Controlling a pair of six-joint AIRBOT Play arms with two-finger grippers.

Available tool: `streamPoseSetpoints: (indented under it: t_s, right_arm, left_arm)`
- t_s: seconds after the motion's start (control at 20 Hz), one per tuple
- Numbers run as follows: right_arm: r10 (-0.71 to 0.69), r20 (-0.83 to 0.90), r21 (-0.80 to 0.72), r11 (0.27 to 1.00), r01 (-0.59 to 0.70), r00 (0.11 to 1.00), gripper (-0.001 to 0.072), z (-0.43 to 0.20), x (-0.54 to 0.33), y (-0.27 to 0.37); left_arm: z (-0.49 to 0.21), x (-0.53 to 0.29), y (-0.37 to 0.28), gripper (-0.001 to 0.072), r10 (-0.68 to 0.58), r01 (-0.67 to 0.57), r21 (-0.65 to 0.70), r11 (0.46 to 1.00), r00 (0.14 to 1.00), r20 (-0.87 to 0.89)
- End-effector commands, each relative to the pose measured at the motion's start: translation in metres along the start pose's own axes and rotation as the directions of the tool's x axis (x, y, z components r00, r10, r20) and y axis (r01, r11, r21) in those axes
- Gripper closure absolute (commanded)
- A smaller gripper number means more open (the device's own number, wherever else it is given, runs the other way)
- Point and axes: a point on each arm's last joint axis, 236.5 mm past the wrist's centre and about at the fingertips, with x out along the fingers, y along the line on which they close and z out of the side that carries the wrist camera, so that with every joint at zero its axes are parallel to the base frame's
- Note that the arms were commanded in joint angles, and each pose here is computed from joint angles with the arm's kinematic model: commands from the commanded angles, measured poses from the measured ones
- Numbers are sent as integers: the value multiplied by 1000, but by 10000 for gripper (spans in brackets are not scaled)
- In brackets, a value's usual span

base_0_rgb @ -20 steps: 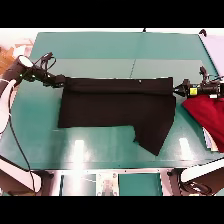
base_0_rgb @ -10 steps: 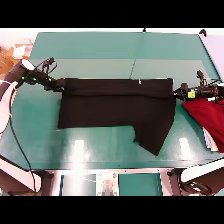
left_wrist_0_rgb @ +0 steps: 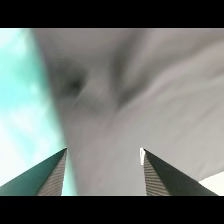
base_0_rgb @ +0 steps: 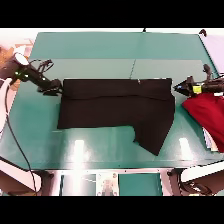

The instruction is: Fold the shirts.

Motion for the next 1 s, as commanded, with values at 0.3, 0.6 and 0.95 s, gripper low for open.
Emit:
streamPoseSetpoints:
  t_s: [0.3,0.6,0.95]
  right_arm:
    - [-180,57,172,971,168,982,501,-115,-61,-37]
    - [-235,150,346,922,172,960,500,-164,-60,-66]
    - [-198,135,415,901,126,971,498,-189,-36,-69]
  left_arm:
    - [-162,4,13,174,-9,-29,-259,965,990,-143]
    - [-166,37,-20,174,-94,205,-482,852,965,245]
    - [-133,68,-15,175,-34,385,-578,720,851,524]
